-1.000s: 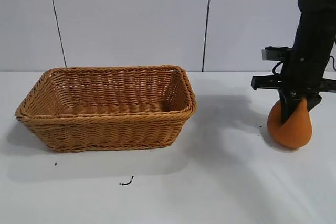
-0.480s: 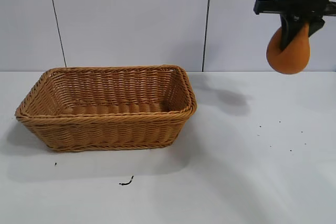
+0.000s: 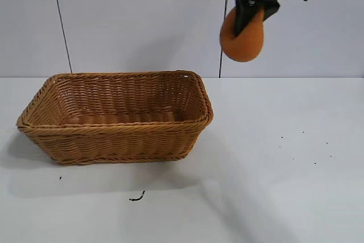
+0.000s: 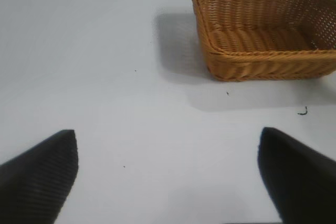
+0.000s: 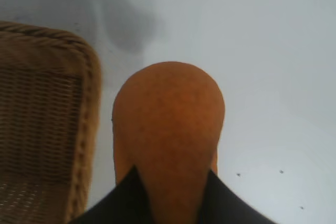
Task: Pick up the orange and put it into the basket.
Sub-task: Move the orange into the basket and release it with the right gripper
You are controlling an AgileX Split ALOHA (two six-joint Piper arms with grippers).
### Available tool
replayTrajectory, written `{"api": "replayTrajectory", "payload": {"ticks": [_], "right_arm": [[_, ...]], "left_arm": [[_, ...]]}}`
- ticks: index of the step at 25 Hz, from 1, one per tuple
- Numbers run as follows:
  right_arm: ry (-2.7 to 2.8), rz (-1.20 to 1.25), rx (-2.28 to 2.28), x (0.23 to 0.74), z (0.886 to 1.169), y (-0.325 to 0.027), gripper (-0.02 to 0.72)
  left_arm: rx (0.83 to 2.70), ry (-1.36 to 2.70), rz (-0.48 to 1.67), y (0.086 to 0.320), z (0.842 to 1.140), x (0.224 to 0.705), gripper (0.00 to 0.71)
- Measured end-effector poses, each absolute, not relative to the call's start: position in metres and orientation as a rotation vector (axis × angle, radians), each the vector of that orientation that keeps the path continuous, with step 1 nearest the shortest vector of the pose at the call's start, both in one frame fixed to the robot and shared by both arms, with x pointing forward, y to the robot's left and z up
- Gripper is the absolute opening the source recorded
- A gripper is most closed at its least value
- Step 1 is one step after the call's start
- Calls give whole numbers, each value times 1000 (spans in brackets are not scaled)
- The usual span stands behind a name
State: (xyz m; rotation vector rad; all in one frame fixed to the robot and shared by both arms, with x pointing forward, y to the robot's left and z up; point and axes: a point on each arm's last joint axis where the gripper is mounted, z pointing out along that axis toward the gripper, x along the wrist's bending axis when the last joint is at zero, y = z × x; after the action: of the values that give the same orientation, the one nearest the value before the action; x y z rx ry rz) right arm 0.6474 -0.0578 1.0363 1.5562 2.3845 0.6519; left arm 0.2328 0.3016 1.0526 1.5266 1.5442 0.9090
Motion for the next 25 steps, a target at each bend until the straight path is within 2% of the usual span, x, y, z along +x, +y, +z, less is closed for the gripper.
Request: {"api": "replayTrajectory", "payload": {"ticks": [7, 10, 13, 15, 16, 18, 19, 22, 25], "right_arm": [[2484, 667, 1480, 640, 975, -3, 64], [2505, 639, 1484, 643, 948, 4, 64], [2521, 605, 1492, 643, 934, 5, 78], [2522, 599, 1491, 643, 933, 5, 177], [2523, 598, 1489, 644, 936, 5, 323], [2519, 614, 1478, 646, 943, 7, 537], [2522, 610, 1478, 646, 947, 7, 601], [2527, 599, 1471, 648, 971, 8, 673], [2519, 592, 1474, 652, 1001, 5, 687]], "left_arm": [[1527, 1545, 908, 302, 1053, 233, 666], [1527, 1545, 908, 302, 1053, 233, 666], [1527, 1545, 908, 302, 1053, 233, 666], [1527, 1545, 908, 302, 1053, 233, 666], [1527, 1545, 908, 302, 1053, 233, 666], [1527, 1545, 908, 302, 1053, 233, 666], [1527, 1545, 908, 302, 1053, 233, 666], [1527, 1545, 908, 302, 1053, 233, 666], [1527, 1545, 908, 302, 1053, 233, 666]]}}
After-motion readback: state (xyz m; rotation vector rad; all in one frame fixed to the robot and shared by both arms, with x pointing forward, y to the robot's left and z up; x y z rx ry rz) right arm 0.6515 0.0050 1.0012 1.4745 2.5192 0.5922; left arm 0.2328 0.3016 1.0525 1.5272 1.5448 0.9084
